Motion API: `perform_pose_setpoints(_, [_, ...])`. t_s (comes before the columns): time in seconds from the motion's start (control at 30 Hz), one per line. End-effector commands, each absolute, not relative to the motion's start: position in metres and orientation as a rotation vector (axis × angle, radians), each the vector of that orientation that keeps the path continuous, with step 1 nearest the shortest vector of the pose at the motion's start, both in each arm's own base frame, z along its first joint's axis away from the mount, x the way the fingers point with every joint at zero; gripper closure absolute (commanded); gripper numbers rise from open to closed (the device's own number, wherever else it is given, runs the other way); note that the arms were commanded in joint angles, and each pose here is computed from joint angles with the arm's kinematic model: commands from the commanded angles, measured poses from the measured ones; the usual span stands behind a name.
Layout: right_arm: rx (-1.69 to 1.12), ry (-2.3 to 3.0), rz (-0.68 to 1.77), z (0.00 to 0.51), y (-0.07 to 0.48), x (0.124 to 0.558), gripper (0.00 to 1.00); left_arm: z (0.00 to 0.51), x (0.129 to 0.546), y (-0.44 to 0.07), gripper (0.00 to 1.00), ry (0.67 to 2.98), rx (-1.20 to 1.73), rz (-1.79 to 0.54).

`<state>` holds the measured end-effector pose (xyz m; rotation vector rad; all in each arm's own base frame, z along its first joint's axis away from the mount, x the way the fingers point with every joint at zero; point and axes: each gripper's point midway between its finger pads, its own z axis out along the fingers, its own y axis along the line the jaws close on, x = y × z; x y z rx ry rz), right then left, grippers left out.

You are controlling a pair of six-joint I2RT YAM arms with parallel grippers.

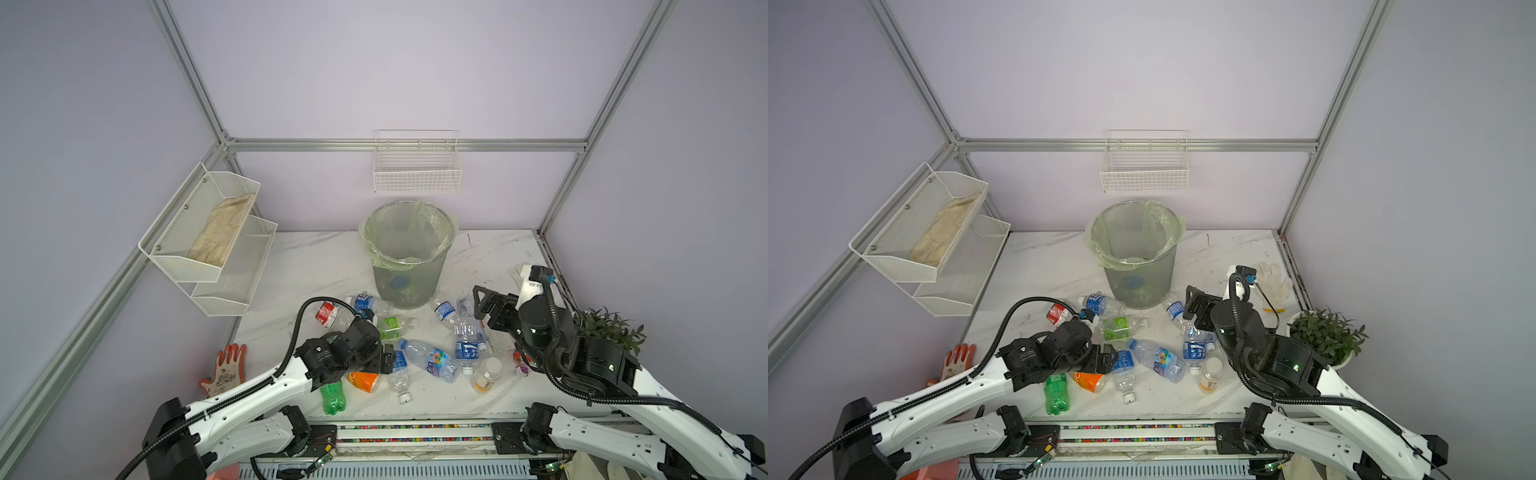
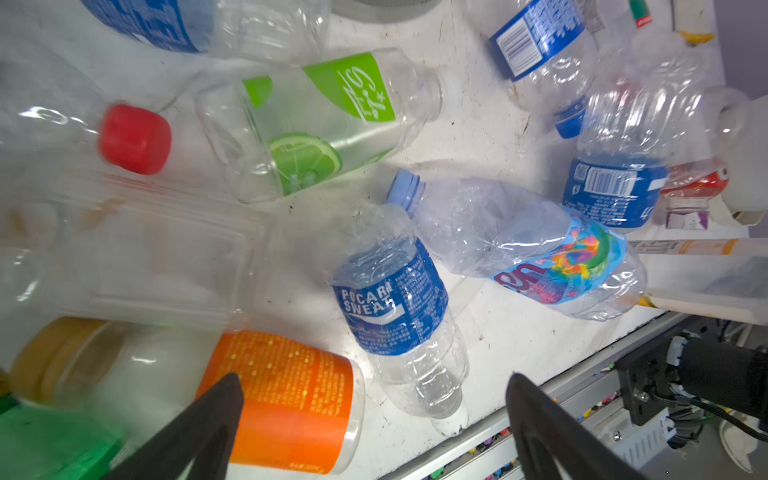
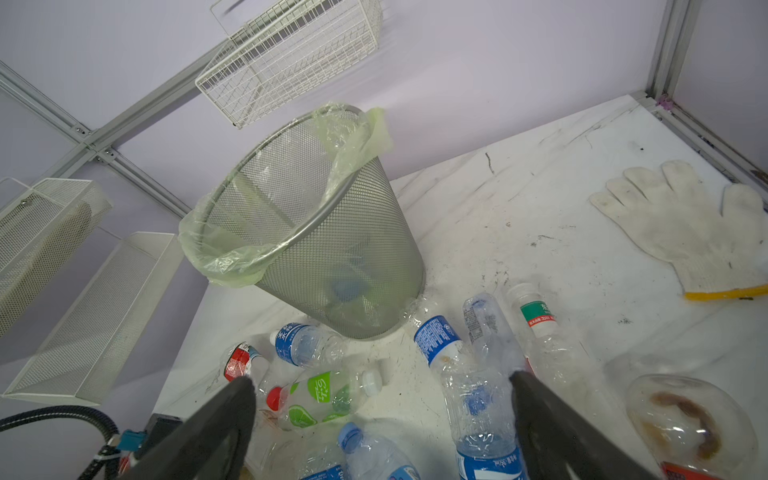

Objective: Throw the plastic bottles in the bin
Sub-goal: 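Draw the right gripper back while the left gripper reaches toward blue-labelled bottles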

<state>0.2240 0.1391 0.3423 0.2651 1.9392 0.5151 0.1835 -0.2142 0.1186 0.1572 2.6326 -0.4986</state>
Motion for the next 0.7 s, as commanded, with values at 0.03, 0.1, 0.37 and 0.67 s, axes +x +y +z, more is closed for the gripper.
perform_pose_setpoints(0.03, [0.293,1.955,0.529,0.334,0.134,0.219,0.03,0.126,0.192,-0.239,0.03,2.591,0.083,-0.493])
perform_pose_setpoints(0.1, [0.300,1.955,0.533,0.332,0.131,0.217,0.03,0.122,0.191,-0.244,0.04,2.603,0.084,-0.475])
perform_pose_setpoints(0.37, [0.342,1.939,0.543,0.329,0.116,0.210,0.03,0.108,0.192,-0.252,0.05,2.651,0.022,-0.451])
perform_pose_setpoints(0.67, [0.345,1.955,0.530,0.318,0.113,0.208,0.03,0.116,0.194,-0.253,0.05,2.625,0.004,-0.453])
